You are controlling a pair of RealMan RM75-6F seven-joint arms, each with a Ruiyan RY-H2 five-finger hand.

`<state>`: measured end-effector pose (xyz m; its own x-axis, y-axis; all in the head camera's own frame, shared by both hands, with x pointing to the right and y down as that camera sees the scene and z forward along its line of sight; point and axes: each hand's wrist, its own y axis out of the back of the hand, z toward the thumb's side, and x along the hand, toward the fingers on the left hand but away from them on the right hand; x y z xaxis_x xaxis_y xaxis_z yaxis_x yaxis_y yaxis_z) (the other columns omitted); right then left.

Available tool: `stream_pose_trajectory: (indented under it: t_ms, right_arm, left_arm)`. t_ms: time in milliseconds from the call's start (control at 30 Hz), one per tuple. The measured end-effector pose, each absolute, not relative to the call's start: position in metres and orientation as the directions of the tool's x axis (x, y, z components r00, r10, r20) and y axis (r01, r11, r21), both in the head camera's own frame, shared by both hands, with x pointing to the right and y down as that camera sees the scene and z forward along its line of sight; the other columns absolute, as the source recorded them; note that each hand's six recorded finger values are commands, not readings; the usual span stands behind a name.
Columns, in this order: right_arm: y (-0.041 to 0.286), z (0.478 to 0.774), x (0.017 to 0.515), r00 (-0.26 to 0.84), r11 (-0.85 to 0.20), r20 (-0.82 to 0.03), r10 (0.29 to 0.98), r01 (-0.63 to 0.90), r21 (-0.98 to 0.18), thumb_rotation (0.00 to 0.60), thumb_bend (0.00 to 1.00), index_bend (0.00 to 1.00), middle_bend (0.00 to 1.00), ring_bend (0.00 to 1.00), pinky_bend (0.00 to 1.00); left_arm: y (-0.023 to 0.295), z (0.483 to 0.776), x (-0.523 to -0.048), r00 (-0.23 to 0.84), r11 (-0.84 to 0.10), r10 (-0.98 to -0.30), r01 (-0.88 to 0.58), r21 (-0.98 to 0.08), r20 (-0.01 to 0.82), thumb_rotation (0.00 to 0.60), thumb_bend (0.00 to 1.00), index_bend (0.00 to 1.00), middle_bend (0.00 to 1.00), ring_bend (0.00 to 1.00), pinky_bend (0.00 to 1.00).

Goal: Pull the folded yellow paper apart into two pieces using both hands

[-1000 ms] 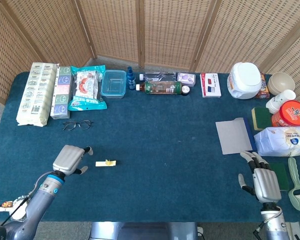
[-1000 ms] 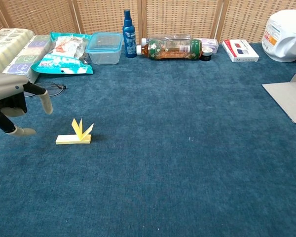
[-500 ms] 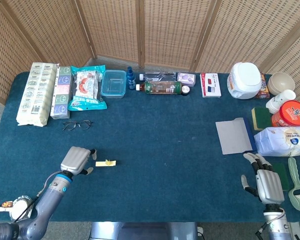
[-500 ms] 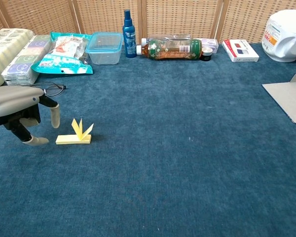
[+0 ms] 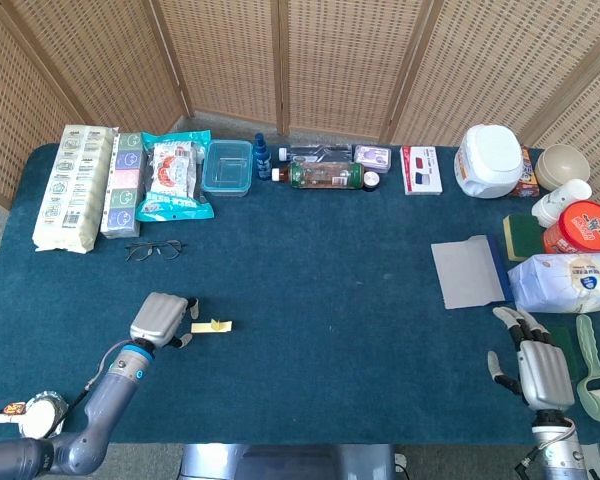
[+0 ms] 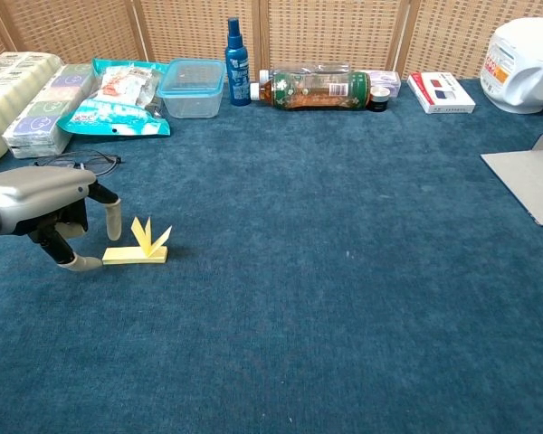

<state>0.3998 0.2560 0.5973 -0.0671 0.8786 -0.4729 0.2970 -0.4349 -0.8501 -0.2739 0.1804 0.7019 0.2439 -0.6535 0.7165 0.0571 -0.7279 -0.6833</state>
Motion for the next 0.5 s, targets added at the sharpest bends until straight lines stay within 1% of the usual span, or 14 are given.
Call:
stream_pose_trajectory:
  t_ms: [500]
  right_arm:
    - [0.2571, 0.597, 0.4029, -0.076, -0.434, -0.474, 0.877, 0.294, -0.852, 0.6, 0.47, 0.16, 0.2, 0.11, 0.19]
  left_arm:
    - [0.1806, 0.7082, -0.2642, 0.252, -0.737, -0.643, 0.056, -0.674, 0.724, 0.6, 0.22, 0.45, 0.98, 1.0, 1.0]
